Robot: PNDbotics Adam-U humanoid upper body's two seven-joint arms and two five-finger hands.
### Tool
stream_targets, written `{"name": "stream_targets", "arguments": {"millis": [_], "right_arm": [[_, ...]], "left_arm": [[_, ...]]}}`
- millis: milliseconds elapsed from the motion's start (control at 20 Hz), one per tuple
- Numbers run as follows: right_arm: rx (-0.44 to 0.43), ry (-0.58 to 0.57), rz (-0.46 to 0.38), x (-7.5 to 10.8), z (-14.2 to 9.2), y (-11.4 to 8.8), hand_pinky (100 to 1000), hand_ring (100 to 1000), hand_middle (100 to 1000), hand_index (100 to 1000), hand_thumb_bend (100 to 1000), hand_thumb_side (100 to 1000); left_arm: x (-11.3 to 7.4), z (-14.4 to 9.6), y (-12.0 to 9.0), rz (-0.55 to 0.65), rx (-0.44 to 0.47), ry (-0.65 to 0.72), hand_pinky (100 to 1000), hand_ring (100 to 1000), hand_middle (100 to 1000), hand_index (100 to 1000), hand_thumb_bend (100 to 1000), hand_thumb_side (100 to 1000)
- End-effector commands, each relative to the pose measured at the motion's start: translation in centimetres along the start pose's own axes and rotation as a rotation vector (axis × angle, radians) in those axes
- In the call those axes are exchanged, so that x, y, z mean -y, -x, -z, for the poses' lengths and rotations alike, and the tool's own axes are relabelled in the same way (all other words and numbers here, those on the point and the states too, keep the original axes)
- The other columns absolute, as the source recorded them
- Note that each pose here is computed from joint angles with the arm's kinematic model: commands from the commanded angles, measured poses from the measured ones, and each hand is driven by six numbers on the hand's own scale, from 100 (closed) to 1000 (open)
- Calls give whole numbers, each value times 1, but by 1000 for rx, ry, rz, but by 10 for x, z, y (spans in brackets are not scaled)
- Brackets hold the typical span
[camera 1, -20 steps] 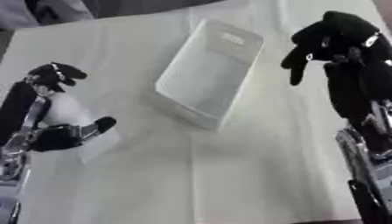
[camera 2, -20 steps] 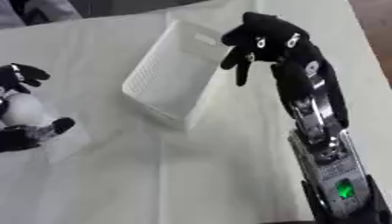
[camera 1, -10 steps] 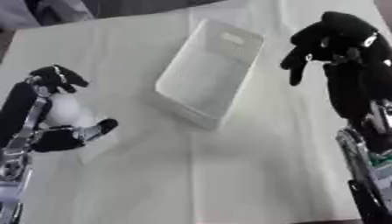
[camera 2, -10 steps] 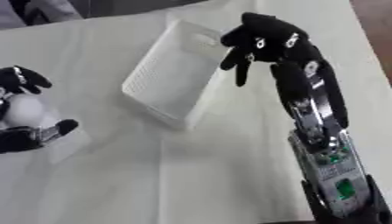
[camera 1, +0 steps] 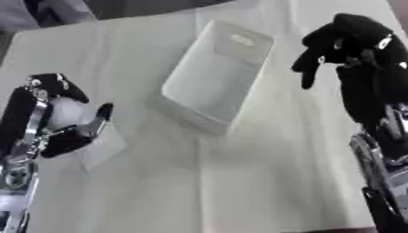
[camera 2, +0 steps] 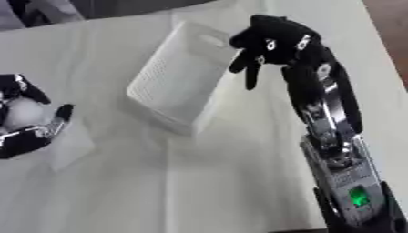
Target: Pick up objects on the table and place them in the box.
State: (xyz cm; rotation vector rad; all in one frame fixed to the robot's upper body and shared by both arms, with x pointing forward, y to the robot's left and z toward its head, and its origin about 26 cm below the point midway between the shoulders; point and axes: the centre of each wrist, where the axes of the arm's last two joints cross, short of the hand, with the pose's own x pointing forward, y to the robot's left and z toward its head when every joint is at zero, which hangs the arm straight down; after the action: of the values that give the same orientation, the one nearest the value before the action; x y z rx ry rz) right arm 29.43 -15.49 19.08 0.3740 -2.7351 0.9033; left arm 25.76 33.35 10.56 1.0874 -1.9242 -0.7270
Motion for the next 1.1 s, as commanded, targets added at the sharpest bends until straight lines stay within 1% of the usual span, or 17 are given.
{"name": "stream_targets", "arguments": {"millis": [50, 200, 300, 350, 400, 500, 750, 800, 850, 1100], "right_arm": [[30, 2, -6, 3, 6, -4, 297, 538, 676, 887, 100, 1000], [30, 0, -5, 2, 7, -4, 296, 538, 674, 885, 100, 1000], [26, -3, -5, 2, 6, -4, 294, 536, 671, 884, 100, 1000], [23, -4, -5, 2, 6, -4, 292, 535, 669, 884, 100, 1000], [21, -6, -5, 2, 6, -4, 291, 534, 668, 883, 100, 1000], [15, -8, -5, 2, 6, -4, 290, 534, 666, 883, 100, 1000], [4, -9, -5, 1, 4, -4, 287, 532, 662, 881, 100, 1000], [2, -9, -5, 1, 4, -4, 287, 531, 661, 881, 100, 1000], [-1, -9, -5, 1, 3, -4, 286, 531, 660, 881, 100, 1000], [-14, -11, -7, 1, 1, -3, 284, 530, 658, 881, 100, 1000]], "left_arm": [[8, -4, 0, 28, 3, 36, 100, 100, 100, 224, 100, 205], [8, -3, -1, 44, 22, 35, 100, 100, 100, 200, 100, 182], [6, -1, -1, 51, 30, 27, 100, 100, 100, 188, 100, 141], [5, 0, -1, 57, 30, 25, 100, 100, 100, 185, 100, 145], [4, 0, 0, 53, 28, 23, 100, 100, 100, 183, 100, 119], [-1, 3, 1, 73, 29, 18, 100, 100, 100, 180, 100, 104], [-14, 10, 1, 116, 35, -21, 100, 100, 100, 174, 100, 100], [-18, 11, 1, 121, 35, -36, 100, 100, 100, 174, 100, 113], [-21, 13, 1, 127, 34, -51, 100, 100, 100, 174, 100, 100], [-35, 18, 3, 153, 33, -95, 100, 100, 100, 174, 100, 100]]}}
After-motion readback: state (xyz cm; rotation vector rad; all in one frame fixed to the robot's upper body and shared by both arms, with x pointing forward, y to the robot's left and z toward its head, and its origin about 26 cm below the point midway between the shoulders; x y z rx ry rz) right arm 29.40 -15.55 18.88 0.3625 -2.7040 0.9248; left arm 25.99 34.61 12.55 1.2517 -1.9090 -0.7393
